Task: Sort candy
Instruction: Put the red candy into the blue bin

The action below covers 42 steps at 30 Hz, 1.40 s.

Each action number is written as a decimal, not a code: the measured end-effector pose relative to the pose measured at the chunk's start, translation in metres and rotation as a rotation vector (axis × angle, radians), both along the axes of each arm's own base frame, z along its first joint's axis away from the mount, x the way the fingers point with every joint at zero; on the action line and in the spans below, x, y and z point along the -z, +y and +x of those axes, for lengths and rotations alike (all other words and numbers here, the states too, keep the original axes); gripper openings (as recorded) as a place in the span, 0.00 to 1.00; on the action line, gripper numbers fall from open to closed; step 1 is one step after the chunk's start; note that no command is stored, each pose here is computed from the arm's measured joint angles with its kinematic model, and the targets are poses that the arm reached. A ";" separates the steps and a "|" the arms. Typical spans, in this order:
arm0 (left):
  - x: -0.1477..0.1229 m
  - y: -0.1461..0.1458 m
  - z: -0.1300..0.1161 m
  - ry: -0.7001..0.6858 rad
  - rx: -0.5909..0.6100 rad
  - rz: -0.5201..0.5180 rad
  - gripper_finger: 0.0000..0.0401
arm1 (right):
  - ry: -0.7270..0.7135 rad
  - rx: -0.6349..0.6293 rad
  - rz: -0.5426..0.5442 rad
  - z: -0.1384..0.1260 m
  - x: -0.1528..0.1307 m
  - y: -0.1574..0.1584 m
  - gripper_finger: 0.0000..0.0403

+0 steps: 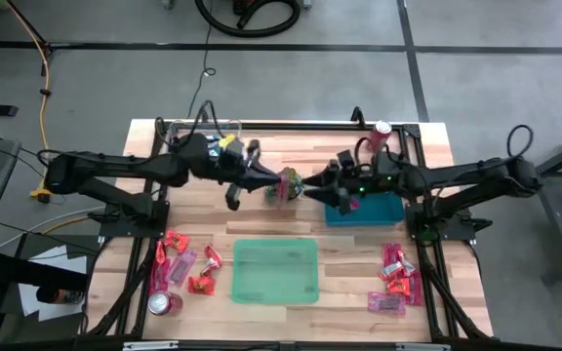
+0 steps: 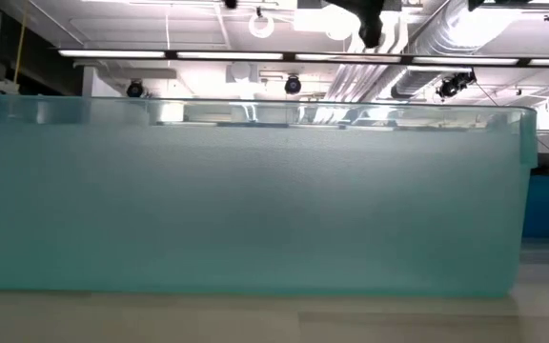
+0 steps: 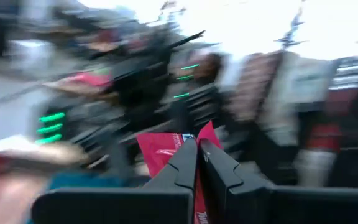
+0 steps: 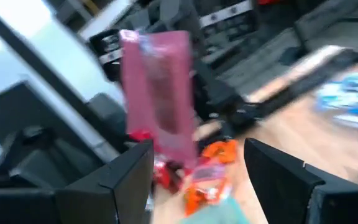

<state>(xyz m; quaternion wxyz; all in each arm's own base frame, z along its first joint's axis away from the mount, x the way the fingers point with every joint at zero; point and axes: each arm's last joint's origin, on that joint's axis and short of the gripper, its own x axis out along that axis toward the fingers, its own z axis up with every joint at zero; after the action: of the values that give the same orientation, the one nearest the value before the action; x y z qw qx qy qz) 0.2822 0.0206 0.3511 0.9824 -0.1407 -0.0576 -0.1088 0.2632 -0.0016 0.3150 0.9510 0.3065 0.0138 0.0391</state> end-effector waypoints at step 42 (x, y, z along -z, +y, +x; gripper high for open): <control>0.017 0.033 0.027 -0.105 0.043 -0.092 0.00 | -0.199 -0.100 0.030 0.029 0.006 0.006 0.03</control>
<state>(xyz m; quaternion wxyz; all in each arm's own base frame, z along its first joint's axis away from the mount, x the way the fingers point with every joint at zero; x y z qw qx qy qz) 0.3092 0.0534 0.3343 0.9679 -0.1810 -0.1110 -0.1344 0.2920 0.0040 0.3092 0.9397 0.3145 -0.0658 0.1170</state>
